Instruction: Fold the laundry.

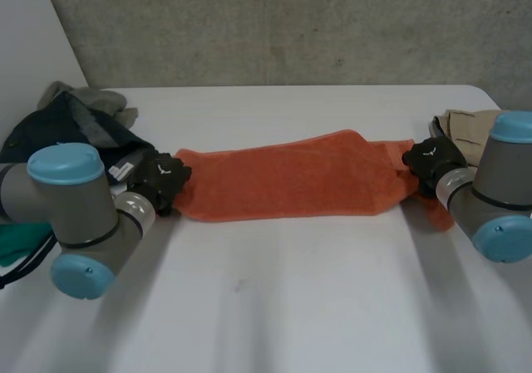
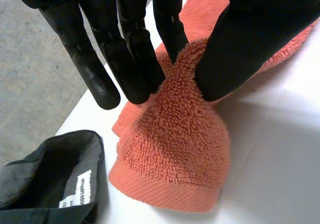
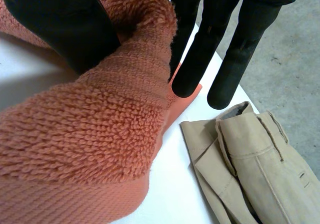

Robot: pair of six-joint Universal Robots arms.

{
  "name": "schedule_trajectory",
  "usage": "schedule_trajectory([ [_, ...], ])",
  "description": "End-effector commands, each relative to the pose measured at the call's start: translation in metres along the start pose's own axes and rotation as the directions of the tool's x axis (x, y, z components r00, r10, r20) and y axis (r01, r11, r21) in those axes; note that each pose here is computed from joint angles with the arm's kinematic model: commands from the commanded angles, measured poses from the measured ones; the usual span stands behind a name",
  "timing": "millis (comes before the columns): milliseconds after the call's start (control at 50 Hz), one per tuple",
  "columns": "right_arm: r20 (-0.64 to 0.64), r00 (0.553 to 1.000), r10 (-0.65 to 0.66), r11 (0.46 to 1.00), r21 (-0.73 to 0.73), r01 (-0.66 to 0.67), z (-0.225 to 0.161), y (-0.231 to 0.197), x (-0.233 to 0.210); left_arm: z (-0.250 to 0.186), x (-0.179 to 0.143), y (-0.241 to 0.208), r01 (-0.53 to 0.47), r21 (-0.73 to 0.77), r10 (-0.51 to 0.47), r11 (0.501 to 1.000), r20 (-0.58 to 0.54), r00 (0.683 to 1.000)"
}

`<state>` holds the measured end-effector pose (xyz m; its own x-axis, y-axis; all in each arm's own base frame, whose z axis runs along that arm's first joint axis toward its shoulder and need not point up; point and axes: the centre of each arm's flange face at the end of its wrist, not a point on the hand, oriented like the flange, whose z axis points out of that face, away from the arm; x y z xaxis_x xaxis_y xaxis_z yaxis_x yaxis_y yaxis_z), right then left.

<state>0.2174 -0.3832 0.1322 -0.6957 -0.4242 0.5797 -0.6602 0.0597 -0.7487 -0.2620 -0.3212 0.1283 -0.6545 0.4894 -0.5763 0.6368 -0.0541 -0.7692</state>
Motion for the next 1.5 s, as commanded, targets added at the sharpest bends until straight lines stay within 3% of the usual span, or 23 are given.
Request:
schedule_trajectory([
  [20, 0.005, 1.000, 0.007, 1.000, -0.006, -0.006, 0.001, -0.001, 0.000, 0.001, -0.011, -0.007, -0.015, -0.013, 0.016, 1.000, 0.075, 0.997],
  [140, -0.007, 0.998, 0.066, 0.998, 0.024, -0.066, -0.032, -0.035, 0.032, -0.031, -0.046, -0.046, 0.001, 0.056, -0.011, 0.998, 0.188, 0.982],
  [260, -0.050, 0.992, 0.118, 0.989, 0.100, -0.113, -0.088, -0.078, 0.092, -0.093, -0.092, -0.098, 0.051, 0.168, -0.095, 0.985, 0.262, 0.960],
  [340, -0.137, 0.978, 0.155, 0.962, 0.244, -0.118, -0.122, -0.116, 0.136, -0.137, -0.125, -0.134, 0.097, 0.288, -0.183, 0.953, 0.289, 0.940],
  [400, -0.156, 0.969, 0.189, 0.938, 0.321, -0.131, -0.136, -0.136, 0.152, -0.147, -0.142, -0.147, 0.126, 0.334, -0.232, 0.934, 0.298, 0.926],
  [480, -0.119, 0.969, 0.216, 0.926, 0.341, -0.165, -0.128, -0.139, 0.152, -0.139, -0.151, -0.147, 0.160, 0.332, -0.263, 0.930, 0.296, 0.918],
  [700, 0.028, 0.980, 0.197, 0.964, 0.179, -0.199, -0.036, -0.078, 0.086, -0.048, -0.106, -0.073, 0.266, 0.033, -0.267, 0.964, 0.157, 0.951],
  [800, 0.018, 0.977, 0.211, 0.953, 0.219, -0.210, 0.011, -0.048, 0.056, -0.004, -0.078, -0.034, 0.279, -0.053, -0.272, 0.959, 0.111, 0.956],
  [920, 0.009, 0.978, 0.210, 0.940, 0.273, -0.204, 0.040, -0.035, 0.021, 0.020, -0.073, -0.029, 0.269, -0.060, -0.260, 0.961, 0.134, 0.956],
  [1020, -0.111, 0.967, 0.230, 0.937, 0.292, -0.190, 0.031, -0.053, 0.040, 0.002, -0.103, -0.050, 0.285, -0.051, -0.262, 0.957, 0.260, 0.929],
  [1100, -0.155, 0.958, 0.243, 0.934, 0.305, -0.188, 0.007, -0.067, 0.063, -0.024, -0.111, -0.064, 0.293, -0.021, -0.276, 0.956, 0.278, 0.920],
  [1220, -0.138, 0.967, 0.214, 0.936, 0.313, -0.163, -0.028, -0.079, 0.080, -0.061, -0.085, -0.061, 0.269, -0.067, -0.257, 0.961, 0.143, 0.956],
  [1320, -0.036, 0.990, 0.139, 0.974, 0.187, -0.130, -0.046, -0.061, 0.072, -0.097, -0.041, -0.040, 0.228, -0.187, -0.239, 0.955, -0.036, 0.970],
  [1420, 0.050, 0.990, 0.134, 0.990, 0.038, -0.136, -0.054, -0.037, 0.055, -0.106, -0.018, -0.023, 0.216, -0.230, -0.241, 0.949, -0.089, 0.966],
  [1500, 0.072, 0.985, 0.155, 0.988, 0.004, -0.156, -0.053, -0.022, 0.043, -0.101, -0.003, -0.010, 0.202, -0.238, -0.233, 0.950, -0.109, 0.966],
])
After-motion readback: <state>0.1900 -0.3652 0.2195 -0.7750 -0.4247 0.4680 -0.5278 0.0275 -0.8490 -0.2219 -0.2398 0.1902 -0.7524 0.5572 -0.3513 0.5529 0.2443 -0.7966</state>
